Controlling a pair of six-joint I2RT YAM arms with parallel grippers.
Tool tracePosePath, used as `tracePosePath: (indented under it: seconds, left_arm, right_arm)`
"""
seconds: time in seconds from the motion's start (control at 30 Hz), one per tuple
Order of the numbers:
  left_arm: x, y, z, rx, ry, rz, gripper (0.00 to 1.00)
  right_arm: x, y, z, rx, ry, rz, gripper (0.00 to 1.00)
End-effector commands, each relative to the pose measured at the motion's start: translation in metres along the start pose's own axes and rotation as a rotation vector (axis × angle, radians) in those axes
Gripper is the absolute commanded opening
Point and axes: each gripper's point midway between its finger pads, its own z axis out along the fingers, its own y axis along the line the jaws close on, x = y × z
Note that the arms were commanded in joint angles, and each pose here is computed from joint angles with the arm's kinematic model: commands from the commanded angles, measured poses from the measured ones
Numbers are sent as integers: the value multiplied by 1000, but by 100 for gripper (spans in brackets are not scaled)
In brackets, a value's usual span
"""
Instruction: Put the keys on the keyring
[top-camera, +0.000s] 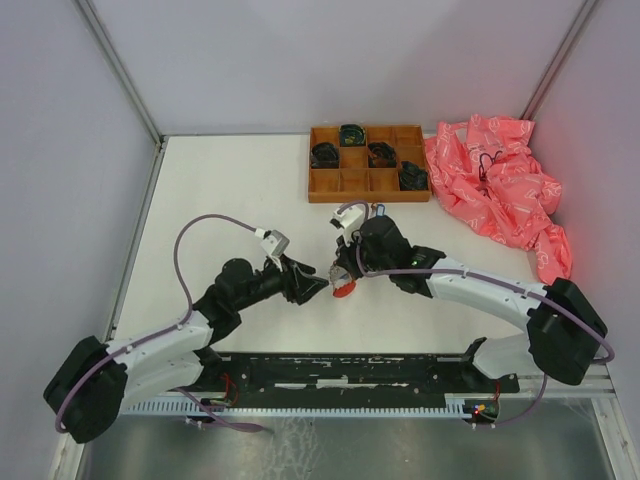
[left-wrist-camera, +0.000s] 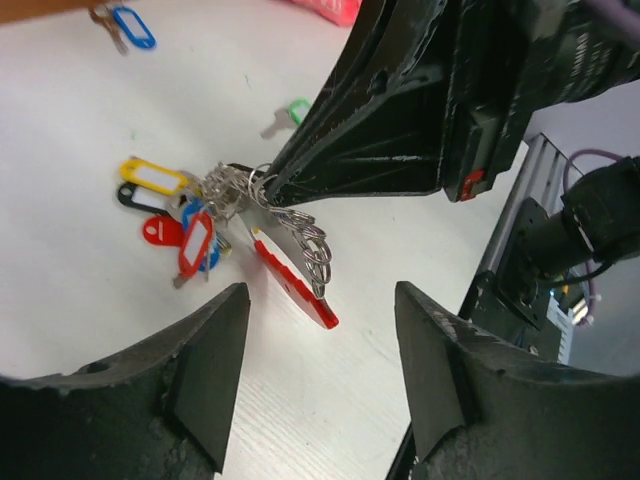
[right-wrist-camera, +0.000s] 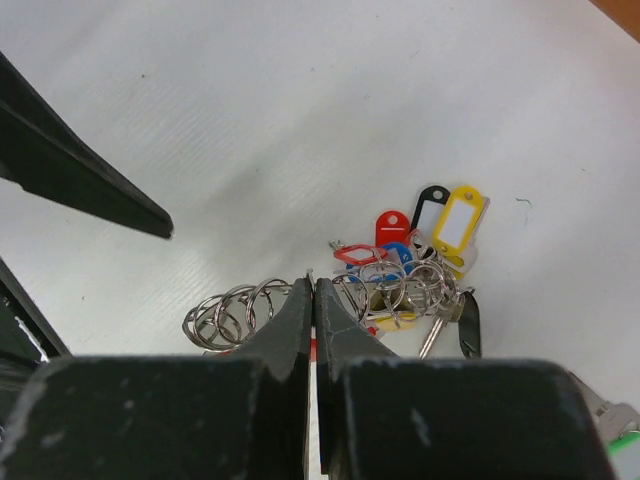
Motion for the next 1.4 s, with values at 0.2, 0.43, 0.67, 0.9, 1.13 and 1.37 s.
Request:
tracePosePath:
  seconds: [0.2, 0.43, 0.67, 0.9, 1.13, 1.37]
  left_arm:
    - [-32, 10, -6, -119, -62, 34, 75]
    - [-10, 11, 2, -115, 6, -103, 75]
    - [-9, 28, -12, -251, -17, -155, 78]
    - [3, 64, -25, -489, -23, -282, 79]
    - [17, 72, -16, -529, 31, -342, 74]
    - [16, 68, -3, -505, 61, -373, 58]
  right_arm:
    - [-3, 17, 2, -112, -5, 12, 1]
    - [-20, 4, 7, -26, 4, 17, 1]
    - [-44, -27, 20, 170, -14, 74, 1]
    - [-20, -38, 58, 243, 171, 94, 9]
    - [-8, -38, 86, 218, 251, 103, 25]
    - [-19, -62, 78, 133, 256, 148, 56]
